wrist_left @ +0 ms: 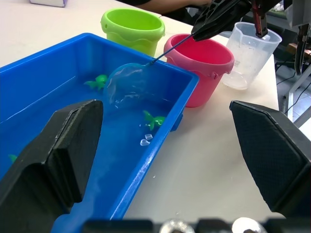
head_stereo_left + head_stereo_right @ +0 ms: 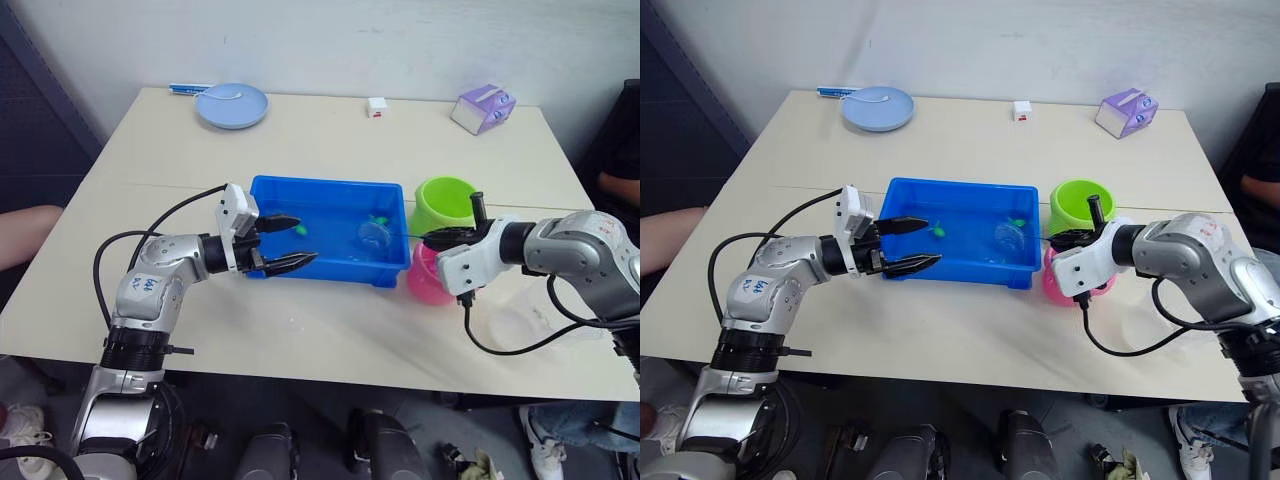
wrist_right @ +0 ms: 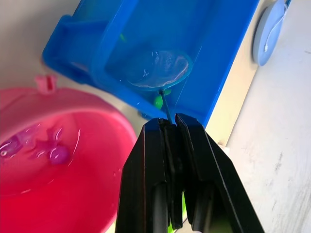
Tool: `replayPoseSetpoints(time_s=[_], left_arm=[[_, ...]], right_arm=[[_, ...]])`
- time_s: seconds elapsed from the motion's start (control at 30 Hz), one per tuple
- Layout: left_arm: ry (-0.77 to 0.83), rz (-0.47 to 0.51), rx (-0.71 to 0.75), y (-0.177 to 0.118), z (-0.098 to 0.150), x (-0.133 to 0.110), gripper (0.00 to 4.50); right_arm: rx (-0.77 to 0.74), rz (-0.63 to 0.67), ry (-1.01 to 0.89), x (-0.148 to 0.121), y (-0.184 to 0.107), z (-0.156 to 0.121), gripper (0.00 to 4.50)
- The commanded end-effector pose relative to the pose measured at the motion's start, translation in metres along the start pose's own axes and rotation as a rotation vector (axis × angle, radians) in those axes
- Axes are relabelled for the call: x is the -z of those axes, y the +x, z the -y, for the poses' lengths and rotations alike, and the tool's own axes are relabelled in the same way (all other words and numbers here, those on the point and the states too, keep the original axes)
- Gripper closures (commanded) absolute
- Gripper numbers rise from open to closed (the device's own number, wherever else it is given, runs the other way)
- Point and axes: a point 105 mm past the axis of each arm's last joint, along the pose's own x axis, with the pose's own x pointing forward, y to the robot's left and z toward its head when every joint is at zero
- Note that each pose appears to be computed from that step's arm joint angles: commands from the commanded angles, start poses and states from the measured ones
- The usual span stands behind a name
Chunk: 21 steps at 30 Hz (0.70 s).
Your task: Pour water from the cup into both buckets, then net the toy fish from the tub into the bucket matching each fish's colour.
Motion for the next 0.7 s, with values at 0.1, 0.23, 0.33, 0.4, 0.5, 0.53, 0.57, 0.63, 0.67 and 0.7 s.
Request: replayPoseSetpoints(time_s=[0.1,0.23,0.33,0.4,0.5,0.53,0.57,0.63,0.67,0.7], left_arm=[[0.049,0.031,0.010,0.000,0.001,-0.017,0.00],[0.058,0.027,0.010,-0.001,0.000,-0.019,0.00],[0.062,0.029,0.009,-0.001,0.000,-0.020,0.00],[0.064,0.031,0.009,0.000,0.000,-0.021,0.00],[0.066,0.034,0.009,0.000,0.000,-0.022,0.00],[0.066,0.034,0.008,0.000,0.000,-0.022,0.00],[0.067,0.035,0.007,0.000,0.000,-0.022,0.00],[0.069,0.036,0.006,0.000,0.000,-0.022,0.00],[0.069,0.037,0.005,0.000,0.000,-0.023,0.00],[0.069,0.037,0.005,0.000,0.000,-0.023,0.00]], right_arm=[[-0.035,0.056,0.106,-0.011,-0.007,-0.004,3.73],[-0.049,0.103,0.256,-0.016,-0.007,-0.009,3.73],[-0.069,0.131,0.371,-0.019,-0.007,-0.014,3.73],[-0.051,0.160,0.473,-0.021,-0.005,-0.012,3.73],[-0.030,0.198,0.640,-0.022,-0.002,-0.011,3.73],[-0.012,0.212,0.721,-0.022,-0.001,-0.010,3.73],[0.002,0.224,0.792,-0.021,-0.001,-0.009,3.73],[0.030,0.240,0.964,-0.016,0.000,-0.011,3.73],[0.029,0.242,1.044,-0.013,0.000,-0.014,3.73],[0.026,0.244,1.094,-0.012,0.000,-0.017,3.73]])
